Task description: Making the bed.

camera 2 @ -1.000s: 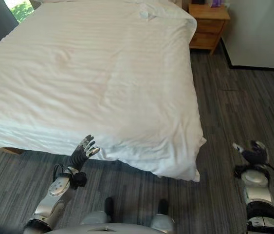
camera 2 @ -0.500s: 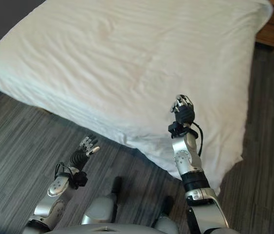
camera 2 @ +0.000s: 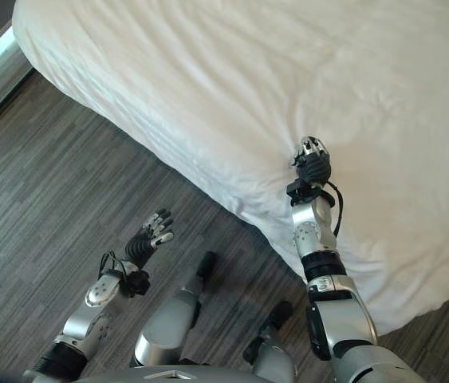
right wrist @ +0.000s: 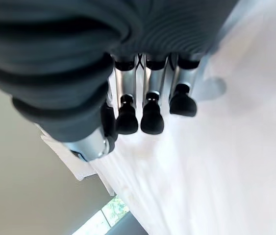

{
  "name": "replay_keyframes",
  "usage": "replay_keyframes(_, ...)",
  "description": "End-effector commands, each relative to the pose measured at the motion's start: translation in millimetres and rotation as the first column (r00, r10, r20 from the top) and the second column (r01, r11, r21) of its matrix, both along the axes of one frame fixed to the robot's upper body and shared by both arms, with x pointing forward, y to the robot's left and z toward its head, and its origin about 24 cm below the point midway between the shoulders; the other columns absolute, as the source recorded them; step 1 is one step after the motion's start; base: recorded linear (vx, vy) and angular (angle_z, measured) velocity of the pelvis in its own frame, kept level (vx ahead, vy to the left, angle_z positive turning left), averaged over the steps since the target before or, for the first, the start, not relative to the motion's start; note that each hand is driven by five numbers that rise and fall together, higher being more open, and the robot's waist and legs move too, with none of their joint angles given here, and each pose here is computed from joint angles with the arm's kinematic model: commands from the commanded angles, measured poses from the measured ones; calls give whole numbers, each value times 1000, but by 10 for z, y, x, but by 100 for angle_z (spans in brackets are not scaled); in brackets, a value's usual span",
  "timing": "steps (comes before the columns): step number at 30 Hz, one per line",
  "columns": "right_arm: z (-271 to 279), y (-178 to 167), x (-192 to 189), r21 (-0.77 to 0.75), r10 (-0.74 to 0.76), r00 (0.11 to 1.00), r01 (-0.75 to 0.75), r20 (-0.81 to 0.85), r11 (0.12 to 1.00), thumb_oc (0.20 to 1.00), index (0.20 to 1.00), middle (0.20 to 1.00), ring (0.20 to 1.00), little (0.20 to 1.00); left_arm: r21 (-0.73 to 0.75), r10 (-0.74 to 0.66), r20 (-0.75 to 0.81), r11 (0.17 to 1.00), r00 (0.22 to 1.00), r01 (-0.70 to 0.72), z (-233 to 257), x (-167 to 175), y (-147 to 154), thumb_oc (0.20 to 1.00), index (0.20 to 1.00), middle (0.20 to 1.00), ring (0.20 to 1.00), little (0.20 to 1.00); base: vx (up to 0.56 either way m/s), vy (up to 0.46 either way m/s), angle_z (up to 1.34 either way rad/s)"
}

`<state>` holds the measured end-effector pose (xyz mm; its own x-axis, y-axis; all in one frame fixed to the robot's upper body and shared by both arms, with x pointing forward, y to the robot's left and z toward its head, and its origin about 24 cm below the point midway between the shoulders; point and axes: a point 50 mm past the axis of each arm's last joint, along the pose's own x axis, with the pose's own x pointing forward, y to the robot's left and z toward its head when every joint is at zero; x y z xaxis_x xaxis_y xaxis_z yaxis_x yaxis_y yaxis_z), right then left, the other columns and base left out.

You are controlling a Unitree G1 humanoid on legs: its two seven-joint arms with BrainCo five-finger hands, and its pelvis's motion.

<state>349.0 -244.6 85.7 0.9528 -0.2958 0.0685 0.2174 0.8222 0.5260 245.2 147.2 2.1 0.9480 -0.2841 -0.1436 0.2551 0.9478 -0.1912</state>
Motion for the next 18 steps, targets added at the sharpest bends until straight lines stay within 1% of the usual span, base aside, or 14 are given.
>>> replay_keyframes(1, -595, -958, -626, -93, -310, 893, 296, -325, 951, 200, 200, 200, 200, 200, 13, -7, 90, 1000, 996, 6, 131, 68, -15, 1000, 1000, 1000, 1000, 1000, -3, 44, -6)
replay_keyframes(3, -686, -1162, -820, -83, -376, 850, 373, -368, 924, 200, 200, 200, 200, 200, 19, -6, 98, 1000, 995, 4, 151, 89, -17, 1000, 1000, 1000, 1000, 1000, 14, 43, -1)
replay_keyframes(5, -722, -1455, -1073, -74, -466, 786, 480, -405, 874, 200, 200, 200, 200, 200, 34, -9, 94, 999, 996, 6, 142, 97, -19, 1000, 1000, 1000, 1000, 1000, 10, 53, 2)
replay_keyframes(6, -717, -1465, -1077, -74, -467, 786, 481, -404, 874, 200, 200, 200, 200, 200, 33, -11, 95, 999, 995, 8, 144, 99, -27, 1000, 1000, 1000, 1000, 1000, 4, 96, 0)
replay_keyframes(7, -719, -1653, -1262, -87, -525, 736, 544, -428, 835, 200, 200, 200, 200, 200, 55, -14, 81, 998, 997, 9, 104, 88, -17, 1000, 1000, 1000, 1000, 1000, 3, 117, -5)
replay_keyframes(8, -713, -1744, -1360, -89, -552, 711, 576, -435, 813, 200, 200, 200, 200, 200, 68, -20, 73, 998, 997, 15, 80, 80, -18, 1000, 1000, 1000, 1000, 1000, 2, 116, -11)
replay_keyframes(9, -710, -1751, -1365, -89, -553, 711, 577, -435, 812, 200, 200, 200, 200, 200, 68, -22, 73, 998, 997, 17, 81, 81, -24, 1000, 1000, 1000, 1000, 1000, 18, 97, -30)
replay_keyframes(10, -698, -1895, -1543, -102, -601, 663, 630, -447, 770, 200, 200, 200, 200, 200, 80, -24, 62, 997, 998, 19, 51, 66, -19, 1000, 1000, 1000, 1000, 1000, -2, 86, -45)
replay_keyframes(12, -683, -1995, -1681, -127, -628, 632, 651, -454, 748, 200, 200, 200, 200, 200, 85, -37, 56, 996, 998, 32, 37, 57, -40, 1000, 1000, 1000, 1000, 1000, 14, 86, -50)
replay_keyframes(13, -690, -2037, -1770, -184, -641, 608, 642, -469, 744, 200, 200, 200, 200, 200, 80, -39, 71, 996, 997, 34, 71, 82, -59, 1000, 1000, 1000, 1000, 1000, 1, 51, -42)
replay_keyframes(14, -688, -2039, -1784, -226, -643, 603, 622, -473, 750, 1000, 1000, 1000, 1000, 1000, 80, -36, 83, 996, 996, 29, 96, 93, -60, 1000, 1000, 1000, 1000, 1000, -66, 37, -46)
replay_keyframes(15, -704, -2006, -1765, -281, -633, 604, 578, -484, 766, 1000, 1000, 1000, 1000, 1000, 80, -32, 100, 996, 994, 25, 131, 112, -57, 1000, 1000, 1000, 1000, 1000, -62, 14, -37)
replay_keyframes(16, -705, -2004, -1764, -281, -633, 604, 578, -484, 766, 1000, 1000, 1000, 1000, 1000, 80, -32, 100, 996, 994, 24, 131, 112, -56, 1000, 1000, 1000, 1000, 1000, -144, 10, -47)
replay_keyframes(18, -737, -1786, -1535, -320, -574, 671, 477, -469, 819, 1000, 1000, 1000, 1000, 1000, 85, -17, 157, 996, 987, 3, 261, 177, -40, 1000, 1000, 1000, 1000, 1000, -213, 77, -77)
